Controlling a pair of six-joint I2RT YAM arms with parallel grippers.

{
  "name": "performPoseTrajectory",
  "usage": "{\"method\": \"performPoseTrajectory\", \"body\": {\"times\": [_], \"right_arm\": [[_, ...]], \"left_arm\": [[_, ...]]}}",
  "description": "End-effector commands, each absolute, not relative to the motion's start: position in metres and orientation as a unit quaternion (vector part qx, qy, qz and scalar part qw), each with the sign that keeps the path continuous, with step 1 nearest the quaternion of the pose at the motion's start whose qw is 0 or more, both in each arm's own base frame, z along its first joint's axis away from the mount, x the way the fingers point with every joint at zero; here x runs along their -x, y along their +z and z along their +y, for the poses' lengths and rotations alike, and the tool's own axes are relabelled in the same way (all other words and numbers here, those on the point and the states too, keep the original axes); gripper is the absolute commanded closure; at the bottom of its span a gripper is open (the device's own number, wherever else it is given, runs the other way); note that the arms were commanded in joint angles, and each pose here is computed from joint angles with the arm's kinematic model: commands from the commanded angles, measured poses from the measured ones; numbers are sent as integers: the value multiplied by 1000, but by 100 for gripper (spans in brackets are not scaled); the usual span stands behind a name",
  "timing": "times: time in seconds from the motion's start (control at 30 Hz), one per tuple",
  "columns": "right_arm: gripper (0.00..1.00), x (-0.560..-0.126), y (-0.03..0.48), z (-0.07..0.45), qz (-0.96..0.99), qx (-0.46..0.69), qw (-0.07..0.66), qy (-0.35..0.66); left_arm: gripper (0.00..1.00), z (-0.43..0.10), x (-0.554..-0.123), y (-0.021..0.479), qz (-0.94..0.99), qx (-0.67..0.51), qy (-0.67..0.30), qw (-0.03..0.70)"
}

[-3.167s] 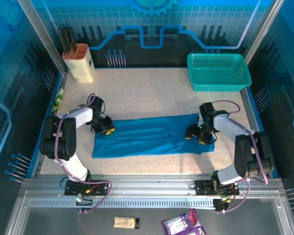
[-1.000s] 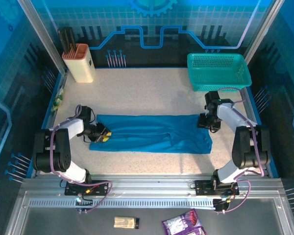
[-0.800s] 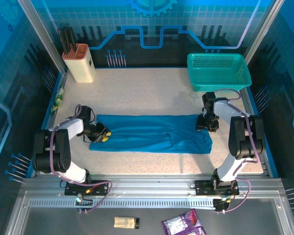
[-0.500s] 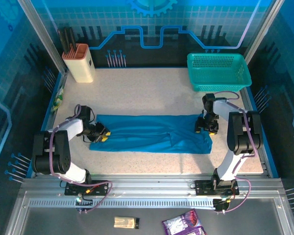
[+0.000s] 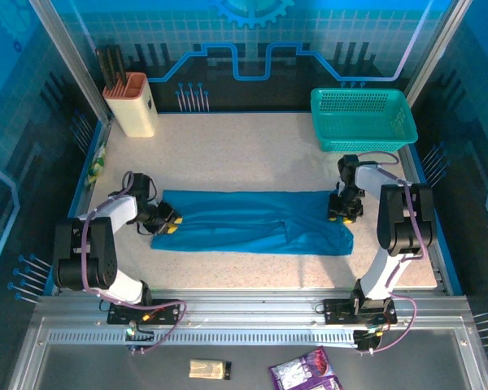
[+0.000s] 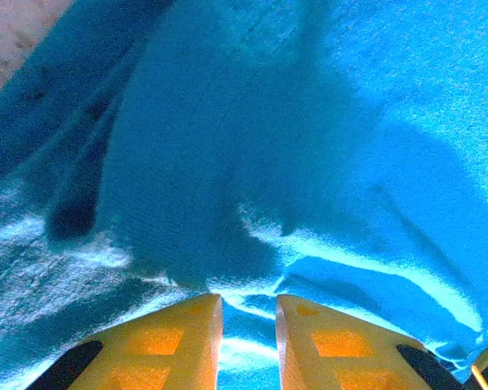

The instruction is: Fold the inside-out t-shirt

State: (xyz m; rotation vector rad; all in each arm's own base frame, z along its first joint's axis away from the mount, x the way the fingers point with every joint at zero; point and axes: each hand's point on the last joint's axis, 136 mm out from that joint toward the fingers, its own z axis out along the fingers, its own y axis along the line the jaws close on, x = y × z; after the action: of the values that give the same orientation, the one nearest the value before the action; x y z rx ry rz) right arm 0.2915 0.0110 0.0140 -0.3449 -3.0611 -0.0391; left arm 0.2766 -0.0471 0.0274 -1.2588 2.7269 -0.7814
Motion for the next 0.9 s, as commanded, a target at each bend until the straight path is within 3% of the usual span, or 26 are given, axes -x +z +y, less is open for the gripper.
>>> {"method": "performPoseTrajectory", "body": {"times": [0.0,0.1,0.2,0.33,0.53,0.67,0.87], "right_arm": [[68,-281,14,1,-991,124,49,1],[69,-281,18,0,-991,126,46,2],[78,-281,22,1,-991,127,41,0],[99,-284,28,-4,-991,132,32,4],[100,-289,42,-42,-986,162,17,46],[100,-275,65,-104,-963,194,23,184],[100,-284,86,-105,-966,208,-4,156]], "left_arm": [[75,-40,-278,37,882,402,-243,30],[75,-40,-278,38,883,402,-241,30],[75,-39,-278,40,884,401,-240,33],[75,-37,-278,41,885,400,-234,36],[74,-21,-278,43,901,389,-186,48],[76,-14,-277,37,910,380,-157,43],[88,-47,-288,32,916,337,-217,23]]}}
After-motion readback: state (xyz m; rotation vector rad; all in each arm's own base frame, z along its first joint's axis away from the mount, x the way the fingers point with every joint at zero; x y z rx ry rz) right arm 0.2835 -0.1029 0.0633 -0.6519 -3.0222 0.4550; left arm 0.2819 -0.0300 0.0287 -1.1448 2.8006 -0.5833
